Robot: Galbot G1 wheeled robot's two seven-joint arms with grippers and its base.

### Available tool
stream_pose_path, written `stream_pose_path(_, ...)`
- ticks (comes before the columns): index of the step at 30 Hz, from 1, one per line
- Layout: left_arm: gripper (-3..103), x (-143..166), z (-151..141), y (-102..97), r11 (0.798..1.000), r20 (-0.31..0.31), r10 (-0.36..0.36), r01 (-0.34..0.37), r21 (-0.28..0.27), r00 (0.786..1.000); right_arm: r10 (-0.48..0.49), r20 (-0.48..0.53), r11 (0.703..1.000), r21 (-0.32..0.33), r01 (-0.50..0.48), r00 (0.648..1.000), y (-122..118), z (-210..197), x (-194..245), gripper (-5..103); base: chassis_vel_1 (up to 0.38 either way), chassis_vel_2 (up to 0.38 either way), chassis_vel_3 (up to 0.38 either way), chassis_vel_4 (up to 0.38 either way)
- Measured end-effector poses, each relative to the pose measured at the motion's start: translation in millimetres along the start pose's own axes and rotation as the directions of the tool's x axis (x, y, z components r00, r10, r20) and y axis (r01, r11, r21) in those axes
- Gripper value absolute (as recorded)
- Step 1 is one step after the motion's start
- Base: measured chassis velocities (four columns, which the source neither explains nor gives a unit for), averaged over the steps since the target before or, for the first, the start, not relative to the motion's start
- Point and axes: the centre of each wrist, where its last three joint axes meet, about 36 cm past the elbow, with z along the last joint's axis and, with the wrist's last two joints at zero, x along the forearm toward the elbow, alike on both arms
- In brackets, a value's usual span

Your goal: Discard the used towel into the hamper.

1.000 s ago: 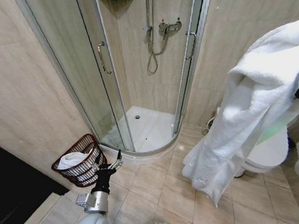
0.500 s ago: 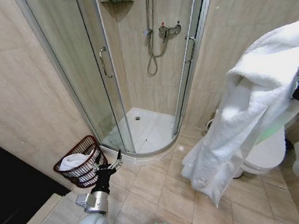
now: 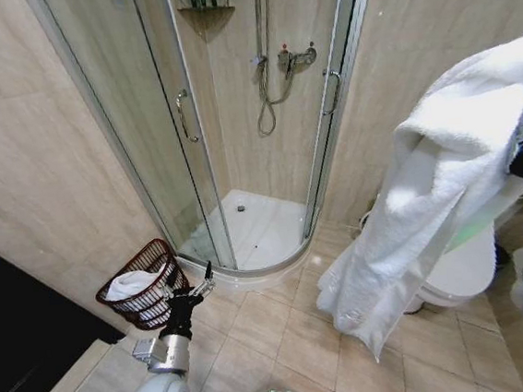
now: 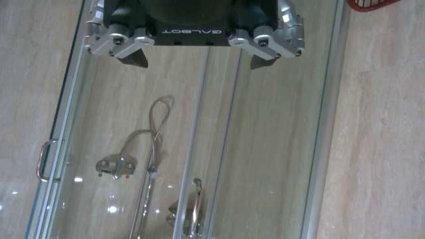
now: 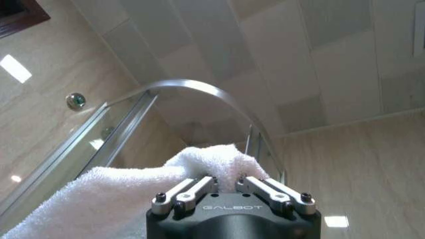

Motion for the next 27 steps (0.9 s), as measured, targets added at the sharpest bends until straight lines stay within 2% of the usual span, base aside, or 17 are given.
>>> stream_pose_path(27, 100, 0.0, 0.0, 0.0, 1.000, 0.000, 0.000, 0.000, 0.000, 1.000, -0.004, -0.006, 1.000, -0.017, 0.004, 1.000, 4.1, 3.3, 2.7, 7, 0.000, 0.000, 0.000, 0.000)
